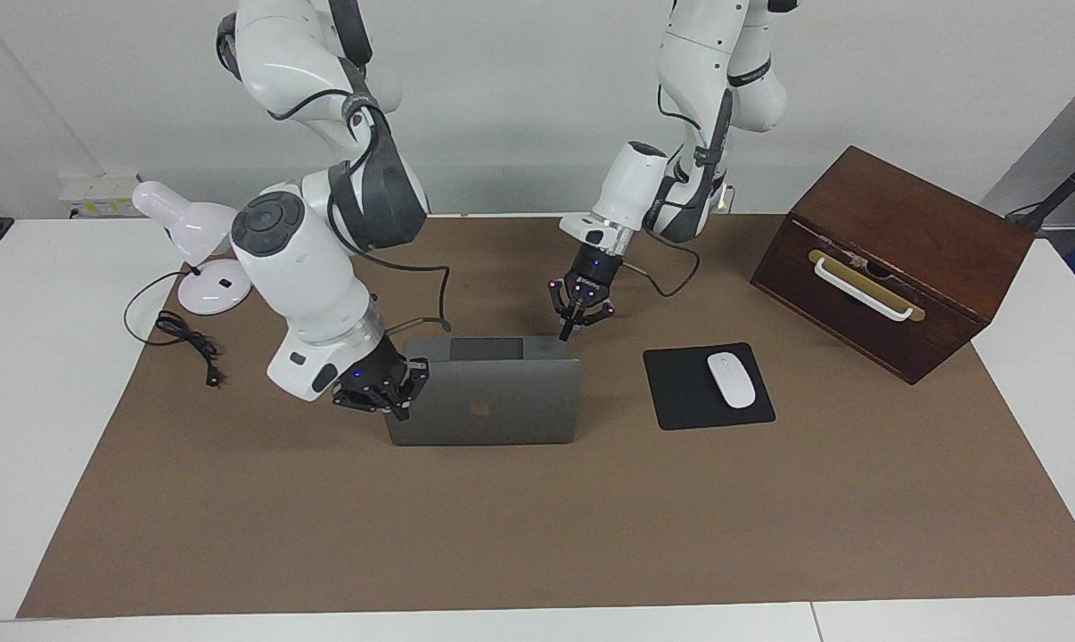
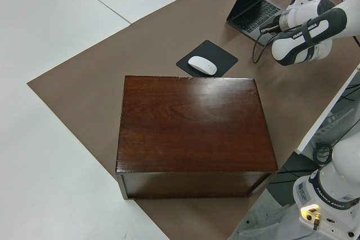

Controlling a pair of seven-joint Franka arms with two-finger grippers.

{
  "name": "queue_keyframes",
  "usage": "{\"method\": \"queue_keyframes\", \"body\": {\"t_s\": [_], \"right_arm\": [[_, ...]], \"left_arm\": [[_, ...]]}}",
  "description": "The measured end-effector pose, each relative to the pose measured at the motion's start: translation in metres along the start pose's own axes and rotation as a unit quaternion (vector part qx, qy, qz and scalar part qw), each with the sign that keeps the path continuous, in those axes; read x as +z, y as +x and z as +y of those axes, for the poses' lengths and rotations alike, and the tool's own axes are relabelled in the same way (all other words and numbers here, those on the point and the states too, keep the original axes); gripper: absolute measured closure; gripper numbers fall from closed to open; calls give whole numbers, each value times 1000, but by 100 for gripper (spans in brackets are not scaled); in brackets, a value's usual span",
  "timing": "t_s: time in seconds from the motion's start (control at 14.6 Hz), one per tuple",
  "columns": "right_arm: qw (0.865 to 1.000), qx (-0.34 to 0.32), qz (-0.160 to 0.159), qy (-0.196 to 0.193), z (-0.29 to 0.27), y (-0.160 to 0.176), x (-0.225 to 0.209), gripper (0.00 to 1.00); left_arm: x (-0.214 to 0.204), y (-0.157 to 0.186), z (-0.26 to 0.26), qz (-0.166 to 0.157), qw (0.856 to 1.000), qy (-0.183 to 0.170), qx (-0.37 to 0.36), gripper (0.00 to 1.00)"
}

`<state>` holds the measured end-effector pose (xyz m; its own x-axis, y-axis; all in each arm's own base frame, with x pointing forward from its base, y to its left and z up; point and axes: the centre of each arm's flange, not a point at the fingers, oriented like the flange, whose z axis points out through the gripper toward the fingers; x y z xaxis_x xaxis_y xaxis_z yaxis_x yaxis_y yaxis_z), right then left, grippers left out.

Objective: Close laptop with both arms
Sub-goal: 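Move the left gripper toward the laptop front while the right gripper reaches the lid, then push the laptop lid down with the right gripper toward the keyboard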

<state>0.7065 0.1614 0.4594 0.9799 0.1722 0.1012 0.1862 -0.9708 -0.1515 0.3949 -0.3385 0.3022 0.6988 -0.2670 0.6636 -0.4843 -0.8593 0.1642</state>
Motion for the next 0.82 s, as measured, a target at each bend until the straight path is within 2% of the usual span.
{"method": "queue_keyframes", "body": {"t_s": [0.27,0.82], "right_arm": [[1000,-7,-15,2,-10,-1,22,99],[999,7,-32,10,-28,-7,37,99]], "left_arm": [[11,-11,-1,-1,1000,0,2,99],[22,-25,4,-17,1000,-1,9,99]]}}
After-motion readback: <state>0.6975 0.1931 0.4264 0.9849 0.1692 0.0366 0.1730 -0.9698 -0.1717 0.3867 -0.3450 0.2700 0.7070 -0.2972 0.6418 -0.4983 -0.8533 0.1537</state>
